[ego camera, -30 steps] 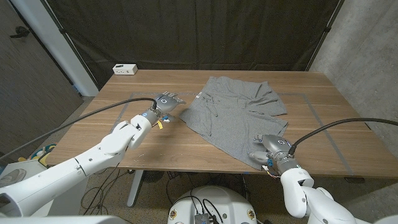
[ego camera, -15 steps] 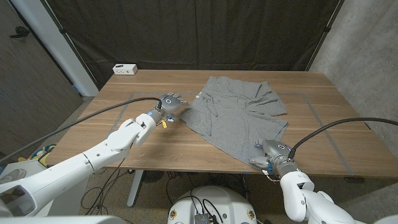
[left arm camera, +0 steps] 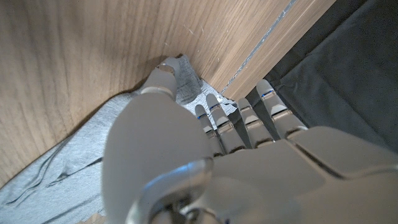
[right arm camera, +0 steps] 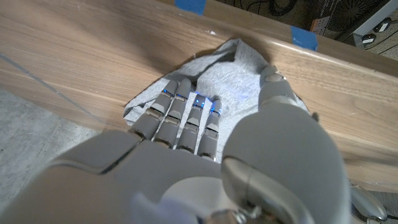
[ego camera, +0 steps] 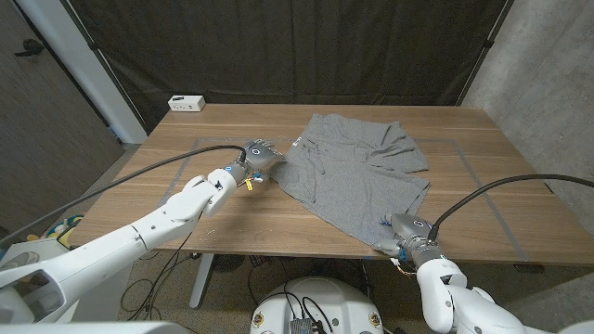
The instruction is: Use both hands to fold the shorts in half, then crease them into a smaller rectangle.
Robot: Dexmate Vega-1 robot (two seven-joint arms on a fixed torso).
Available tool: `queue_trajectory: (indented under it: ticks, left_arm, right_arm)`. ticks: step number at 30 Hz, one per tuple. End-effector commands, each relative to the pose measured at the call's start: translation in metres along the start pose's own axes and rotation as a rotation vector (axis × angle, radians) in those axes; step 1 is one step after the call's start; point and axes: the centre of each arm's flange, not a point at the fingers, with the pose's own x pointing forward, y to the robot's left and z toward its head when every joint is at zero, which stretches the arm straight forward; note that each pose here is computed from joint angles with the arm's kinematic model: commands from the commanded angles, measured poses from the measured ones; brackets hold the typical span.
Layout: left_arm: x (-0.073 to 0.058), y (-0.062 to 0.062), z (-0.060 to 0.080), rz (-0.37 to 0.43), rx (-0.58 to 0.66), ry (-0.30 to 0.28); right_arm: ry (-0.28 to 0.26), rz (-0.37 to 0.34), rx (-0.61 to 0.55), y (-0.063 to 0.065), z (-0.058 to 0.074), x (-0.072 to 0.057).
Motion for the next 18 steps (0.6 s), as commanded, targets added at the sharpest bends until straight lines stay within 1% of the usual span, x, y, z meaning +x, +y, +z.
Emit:
queue_trajectory:
  ticks: [1,2,3,5,7,9,11,13,14,16,18]
  left_arm:
    - [0.009,-0.006,0.006,-0.017,-0.019,-0.024]
    - [0.01,-0.007,0.006,-0.017,-0.033,-0.027]
    - [0.011,-0.007,0.007,-0.021,-0.039,-0.033]
    - [0.013,-0.008,0.009,-0.024,-0.044,-0.041]
    - [0.014,-0.008,0.009,-0.02,-0.047,-0.045]
    - [0.014,-0.008,0.009,-0.012,-0.044,-0.046]
    - [0.014,-0.008,0.008,-0.001,-0.04,-0.042]
    - [0.014,-0.008,0.006,0.002,-0.047,-0.039]
    - [0.014,-0.008,0.006,0.007,-0.048,-0.037]
    - [0.013,-0.008,0.005,0.021,-0.044,-0.035]
    - [0.012,-0.008,0.004,0.036,-0.042,-0.031]
  right_arm:
    - [0.009,-0.003,-0.001,0.007,0.002,0.008]
    - [-0.009,-0.022,-0.006,0.007,0.001,0.008]
    - [-0.001,-0.024,-0.013,0.006,0.002,0.009]
    - [-0.004,-0.031,-0.022,0.006,0.002,0.011]
    - [0.0,-0.025,-0.022,0.007,0.001,0.013]
    - [0.016,0.003,-0.031,0.01,0.001,0.016]
    - [0.019,0.03,-0.033,0.014,-0.002,0.018]
    - [0.024,0.029,-0.035,0.016,-0.004,0.019]
    - [0.023,0.013,-0.027,0.017,-0.005,0.019]
    - [0.002,-0.034,0.0,0.015,-0.004,0.017]
    - [-0.005,-0.076,-0.017,0.014,-0.003,0.017]
